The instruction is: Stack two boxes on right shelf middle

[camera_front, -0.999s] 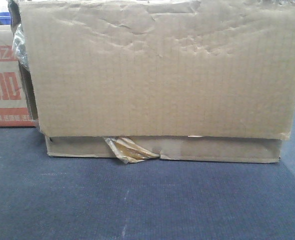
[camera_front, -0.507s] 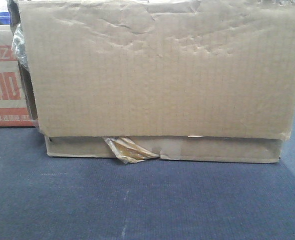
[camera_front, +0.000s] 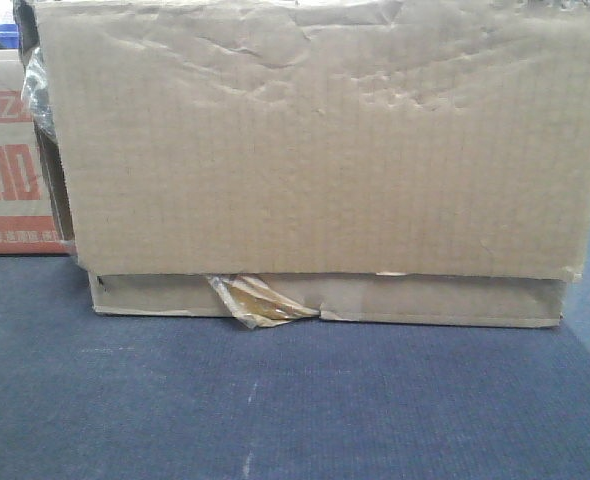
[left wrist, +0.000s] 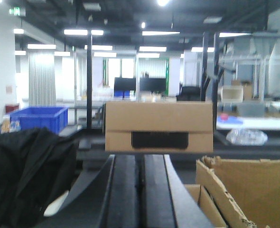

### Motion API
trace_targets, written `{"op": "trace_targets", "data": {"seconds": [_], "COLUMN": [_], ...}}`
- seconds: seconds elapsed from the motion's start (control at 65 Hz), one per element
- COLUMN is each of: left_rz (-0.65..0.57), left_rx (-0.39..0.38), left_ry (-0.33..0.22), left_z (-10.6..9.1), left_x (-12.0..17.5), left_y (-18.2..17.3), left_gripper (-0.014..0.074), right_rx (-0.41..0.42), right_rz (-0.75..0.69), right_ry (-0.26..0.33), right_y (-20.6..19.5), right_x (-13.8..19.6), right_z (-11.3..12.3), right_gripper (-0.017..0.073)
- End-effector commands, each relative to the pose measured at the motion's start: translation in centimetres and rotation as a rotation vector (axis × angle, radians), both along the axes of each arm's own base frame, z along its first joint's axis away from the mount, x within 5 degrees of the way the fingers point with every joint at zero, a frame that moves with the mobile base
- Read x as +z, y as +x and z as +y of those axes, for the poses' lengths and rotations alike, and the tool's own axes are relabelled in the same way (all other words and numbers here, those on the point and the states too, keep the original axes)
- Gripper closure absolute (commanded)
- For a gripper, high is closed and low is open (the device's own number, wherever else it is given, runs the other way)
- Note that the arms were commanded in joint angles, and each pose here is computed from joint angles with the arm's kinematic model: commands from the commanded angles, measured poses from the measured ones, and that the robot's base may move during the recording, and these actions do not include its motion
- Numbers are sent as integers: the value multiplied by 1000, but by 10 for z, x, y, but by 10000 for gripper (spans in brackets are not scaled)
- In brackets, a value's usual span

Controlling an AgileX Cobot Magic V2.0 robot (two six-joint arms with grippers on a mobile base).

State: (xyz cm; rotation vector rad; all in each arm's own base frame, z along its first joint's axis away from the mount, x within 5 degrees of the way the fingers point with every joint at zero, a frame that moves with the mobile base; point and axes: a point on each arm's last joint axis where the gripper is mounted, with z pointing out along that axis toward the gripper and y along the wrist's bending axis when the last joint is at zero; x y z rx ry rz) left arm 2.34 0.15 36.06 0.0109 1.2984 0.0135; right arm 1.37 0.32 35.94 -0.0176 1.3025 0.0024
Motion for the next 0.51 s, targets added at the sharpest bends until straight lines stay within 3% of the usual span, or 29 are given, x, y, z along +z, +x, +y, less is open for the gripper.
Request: {"op": "trace_targets", "data": {"seconds": [0.0, 0.108, 0.2, 0.354, 0.492], "left_rz": [112, 209, 309, 428, 496], "left_rx": [17, 26, 34, 20, -21], "left_ry": [-2, -4, -4, -3, 3], "left_z": [1, 2, 2, 0, -4], "left_x": [19, 38, 44, 40, 34], "left_y": [7, 21, 37, 63, 77], "left_gripper": [693, 591, 451, 233, 78], "right_rx": [3, 9, 14, 46, 62], "right_rz": [75, 147, 212, 291, 389], "right_ry": [-12, -14, -13, -14, -17], "right_y": [8, 26, 46, 77, 98], "right_x": [23, 46, 54, 49, 40], "right_z": [1, 1, 0, 2, 4], "right_gripper": [703, 608, 460, 198, 25]}}
